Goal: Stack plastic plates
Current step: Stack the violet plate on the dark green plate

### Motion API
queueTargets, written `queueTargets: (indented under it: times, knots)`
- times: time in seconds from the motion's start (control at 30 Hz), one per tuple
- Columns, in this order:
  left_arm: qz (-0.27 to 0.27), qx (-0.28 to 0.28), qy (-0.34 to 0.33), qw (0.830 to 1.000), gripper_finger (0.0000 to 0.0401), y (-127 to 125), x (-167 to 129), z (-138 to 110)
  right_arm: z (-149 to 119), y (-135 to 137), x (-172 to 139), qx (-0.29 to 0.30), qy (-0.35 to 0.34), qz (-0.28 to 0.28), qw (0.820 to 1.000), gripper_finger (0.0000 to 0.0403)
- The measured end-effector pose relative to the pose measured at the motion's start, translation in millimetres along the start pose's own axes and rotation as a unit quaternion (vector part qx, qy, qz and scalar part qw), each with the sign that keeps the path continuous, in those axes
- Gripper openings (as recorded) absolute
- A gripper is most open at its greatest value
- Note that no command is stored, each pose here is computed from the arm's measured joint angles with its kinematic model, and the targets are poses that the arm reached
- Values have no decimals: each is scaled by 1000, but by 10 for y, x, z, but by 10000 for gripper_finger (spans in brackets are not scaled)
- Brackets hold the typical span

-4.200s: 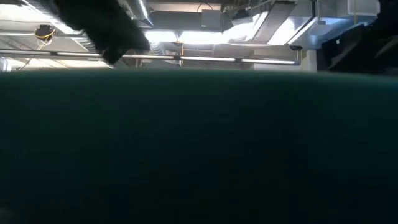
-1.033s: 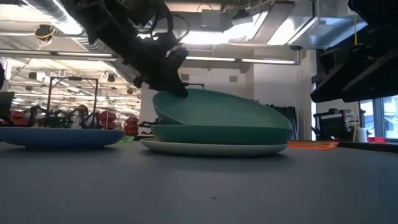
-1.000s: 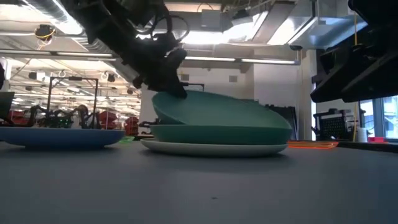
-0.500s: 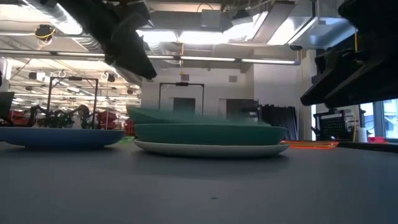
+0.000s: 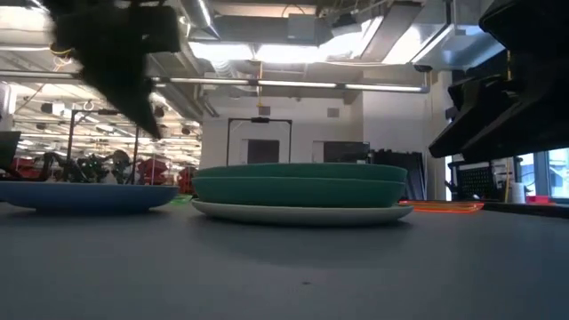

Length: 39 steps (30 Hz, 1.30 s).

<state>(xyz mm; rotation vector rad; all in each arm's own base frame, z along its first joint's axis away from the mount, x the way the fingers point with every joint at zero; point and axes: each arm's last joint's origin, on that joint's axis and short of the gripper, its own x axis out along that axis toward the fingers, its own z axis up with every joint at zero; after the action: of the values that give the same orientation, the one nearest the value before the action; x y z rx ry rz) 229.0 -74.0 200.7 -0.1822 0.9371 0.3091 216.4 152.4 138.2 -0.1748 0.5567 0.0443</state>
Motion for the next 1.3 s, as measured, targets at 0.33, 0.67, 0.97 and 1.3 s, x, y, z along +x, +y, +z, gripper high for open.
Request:
queueTargets:
  times: [0.33, 0.67, 0.97, 1.3]
  knots:
    - [38, 11, 75, 996, 101, -231, 149, -338, 7, -75, 42, 1, 6, -13, 1000, 182]
    - [75, 32, 112, 990, 101, -258, 377, -442, 6, -75, 41, 2, 6, -12, 1000, 182]
    - [84, 57, 118, 988, 29, -259, 415, -468, 4, -73, 40, 1, 7, -12, 1000, 182]
    - [150, 96, 106, 978, 5, -361, 116, -184, 4, -71, 39, 9, 6, -12, 1000, 182]
